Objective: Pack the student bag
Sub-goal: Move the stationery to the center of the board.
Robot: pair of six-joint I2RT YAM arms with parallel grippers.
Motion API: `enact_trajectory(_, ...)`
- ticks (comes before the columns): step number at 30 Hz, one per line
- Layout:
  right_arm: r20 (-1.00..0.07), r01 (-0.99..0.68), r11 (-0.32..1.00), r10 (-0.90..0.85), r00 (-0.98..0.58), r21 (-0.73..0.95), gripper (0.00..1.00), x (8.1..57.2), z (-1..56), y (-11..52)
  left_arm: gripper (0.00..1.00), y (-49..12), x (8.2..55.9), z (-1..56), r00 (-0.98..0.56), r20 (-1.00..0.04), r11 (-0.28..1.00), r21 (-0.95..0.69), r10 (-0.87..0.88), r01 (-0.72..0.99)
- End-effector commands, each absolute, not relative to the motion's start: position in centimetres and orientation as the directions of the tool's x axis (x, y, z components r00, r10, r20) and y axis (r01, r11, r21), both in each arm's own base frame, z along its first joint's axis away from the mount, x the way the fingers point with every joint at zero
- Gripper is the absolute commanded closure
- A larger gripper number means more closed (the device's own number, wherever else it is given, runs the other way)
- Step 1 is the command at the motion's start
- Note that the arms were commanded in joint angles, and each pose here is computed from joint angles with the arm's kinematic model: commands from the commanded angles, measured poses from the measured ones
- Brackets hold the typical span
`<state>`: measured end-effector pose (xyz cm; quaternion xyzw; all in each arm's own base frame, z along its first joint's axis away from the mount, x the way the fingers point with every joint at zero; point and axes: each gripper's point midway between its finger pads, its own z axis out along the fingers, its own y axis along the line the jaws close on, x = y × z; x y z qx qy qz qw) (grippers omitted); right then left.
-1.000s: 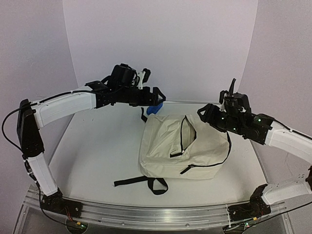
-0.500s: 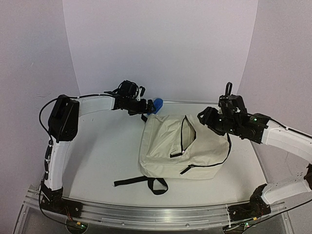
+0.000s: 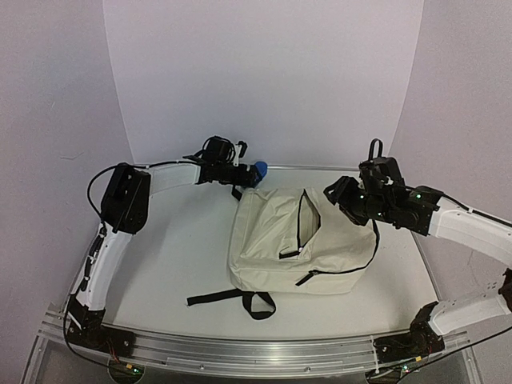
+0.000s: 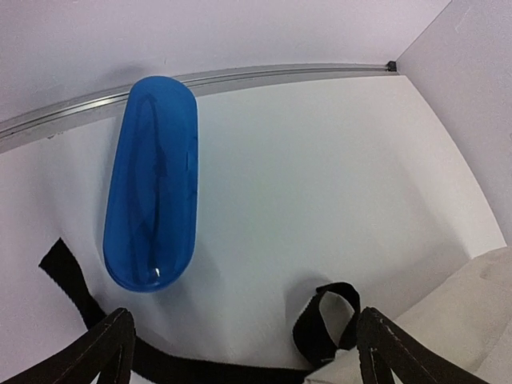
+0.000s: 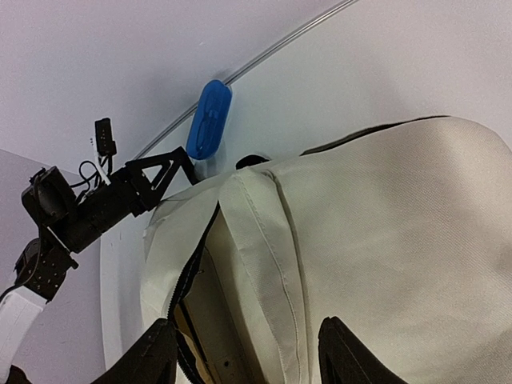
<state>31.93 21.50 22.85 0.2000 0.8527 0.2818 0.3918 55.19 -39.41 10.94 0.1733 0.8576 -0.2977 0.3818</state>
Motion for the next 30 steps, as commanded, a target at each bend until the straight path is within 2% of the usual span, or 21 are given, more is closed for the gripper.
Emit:
enact_trajectory(1, -0.533, 0.124, 0.737, 0.583, -0.613, 0.664, 0.41, 32.1, 23.7, 21.8, 0.04, -39.9, 57.6, 9.9, -0.581, -0.808, 0.766, -0.311, 0.099, 0.563)
enact_trajectory(7, -0.525, 0.13, 0.751, 0.563, -0.638, 0.647, 0.4, 32.3, 22.5, 22.3, 0.03, -40.0, 59.4, 9.3, -0.527, -0.845, 0.787, -0.264, 0.09, 0.558)
enact_trajectory(12, -0.588, 0.07, 0.796, 0.5, -0.636, 0.601, 0.36, 33.8, 23.6, 23.5, 0.02, -40.0, 59.5, 8.9, -0.525, -0.846, 0.789, -0.261, 0.09, 0.556)
enact_trajectory(15, -0.684, 0.011, 0.853, 0.427, -0.592, 0.522, 0.33, 36.7, 26.0, 24.7, 0.02, -39.9, 58.8, 10.1, -0.524, -0.848, 0.775, -0.278, 0.079, 0.567)
enact_trajectory(19, -0.753, -0.035, 0.901, 0.34, -0.563, 0.432, 0.28, 40.6, 26.9, 26.9, 0.01, -39.9, 58.0, 11.9, -0.502, -0.861, 0.758, -0.277, 0.077, 0.591)
enact_trajectory(25, -0.746, -0.105, 0.905, 0.27, -0.609, 0.413, 0.22, 47.4, 24.4, 31.4, 0.01, -39.3, 57.3, 13.2, -0.548, -0.835, 0.767, -0.322, 0.046, 0.555)
enact_trajectory(30, -0.725, -0.144, 0.901, 0.225, -0.651, 0.408, 0.18, 52.7, 19.6, 34.4, 0.01, -36.9, 55.8, 14.5, -0.593, -0.805, 0.784, -0.384, -0.025, 0.487)
